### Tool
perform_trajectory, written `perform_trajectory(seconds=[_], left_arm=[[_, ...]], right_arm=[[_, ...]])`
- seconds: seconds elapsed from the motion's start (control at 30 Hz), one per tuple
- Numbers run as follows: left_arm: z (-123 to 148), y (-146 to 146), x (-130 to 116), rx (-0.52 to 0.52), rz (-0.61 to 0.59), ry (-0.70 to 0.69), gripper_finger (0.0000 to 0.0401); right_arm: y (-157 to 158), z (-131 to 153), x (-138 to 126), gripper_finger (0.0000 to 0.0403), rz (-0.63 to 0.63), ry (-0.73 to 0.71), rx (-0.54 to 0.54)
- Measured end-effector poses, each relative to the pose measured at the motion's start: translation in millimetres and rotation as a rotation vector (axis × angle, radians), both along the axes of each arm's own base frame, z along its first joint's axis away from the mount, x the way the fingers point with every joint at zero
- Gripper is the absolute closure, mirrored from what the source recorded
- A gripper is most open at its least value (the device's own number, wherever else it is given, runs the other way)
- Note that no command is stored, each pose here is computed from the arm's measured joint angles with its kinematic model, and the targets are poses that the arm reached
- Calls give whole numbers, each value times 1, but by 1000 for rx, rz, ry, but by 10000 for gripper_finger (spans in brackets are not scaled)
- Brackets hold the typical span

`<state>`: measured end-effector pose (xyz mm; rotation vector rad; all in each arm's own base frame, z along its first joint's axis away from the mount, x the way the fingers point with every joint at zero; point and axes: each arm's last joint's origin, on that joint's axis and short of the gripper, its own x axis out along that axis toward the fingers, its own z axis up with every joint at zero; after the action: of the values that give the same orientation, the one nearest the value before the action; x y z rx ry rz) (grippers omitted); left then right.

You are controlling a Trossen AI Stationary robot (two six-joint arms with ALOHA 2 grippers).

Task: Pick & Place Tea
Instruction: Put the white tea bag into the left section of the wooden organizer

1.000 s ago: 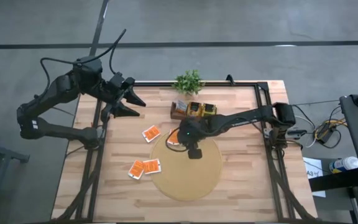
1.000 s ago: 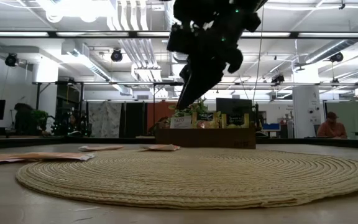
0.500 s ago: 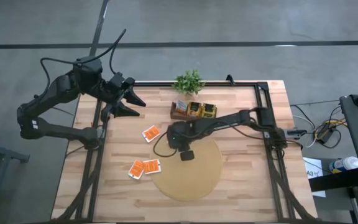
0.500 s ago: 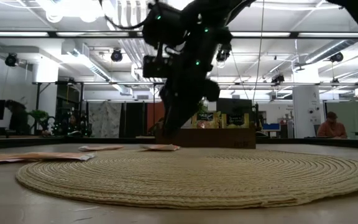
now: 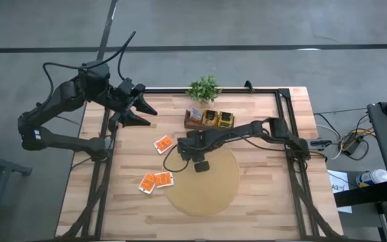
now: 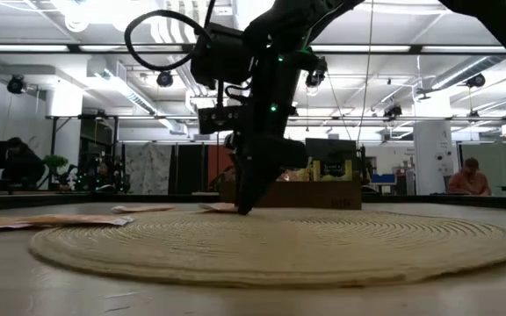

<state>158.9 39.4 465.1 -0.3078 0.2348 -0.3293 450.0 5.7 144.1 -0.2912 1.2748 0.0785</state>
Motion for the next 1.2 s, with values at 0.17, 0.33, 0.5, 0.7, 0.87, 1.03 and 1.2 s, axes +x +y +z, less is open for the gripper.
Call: perform_trajectory(seconds=[0.17, 0.33, 0.5, 0.7, 0.87, 1.03, 1.2], left_arm=[[0, 0, 0, 0, 0, 0, 177], [0, 0, 0, 0, 0, 0, 177], [0, 0, 0, 0, 0, 0, 177], [0, 0, 0, -2, 0, 1, 177], [0, 0, 0, -4, 0, 1, 177], [0, 0, 0, -10, 1, 3, 177], [0, 0, 0, -12, 2, 4, 177]], right_arm=[[-1, 0, 0, 296, -8, -1, -28], [-1, 0, 0, 307, -8, -1, -27], [-1, 0, 0, 337, -9, -1, -29], [0, 0, 0, 391, -16, -1, -46], [-1, 1, -1, 395, -51, -6, -61], [-1, 15, -2, 395, -63, -39, -64], [-2, 35, -6, 395, -92, -84, -72]])
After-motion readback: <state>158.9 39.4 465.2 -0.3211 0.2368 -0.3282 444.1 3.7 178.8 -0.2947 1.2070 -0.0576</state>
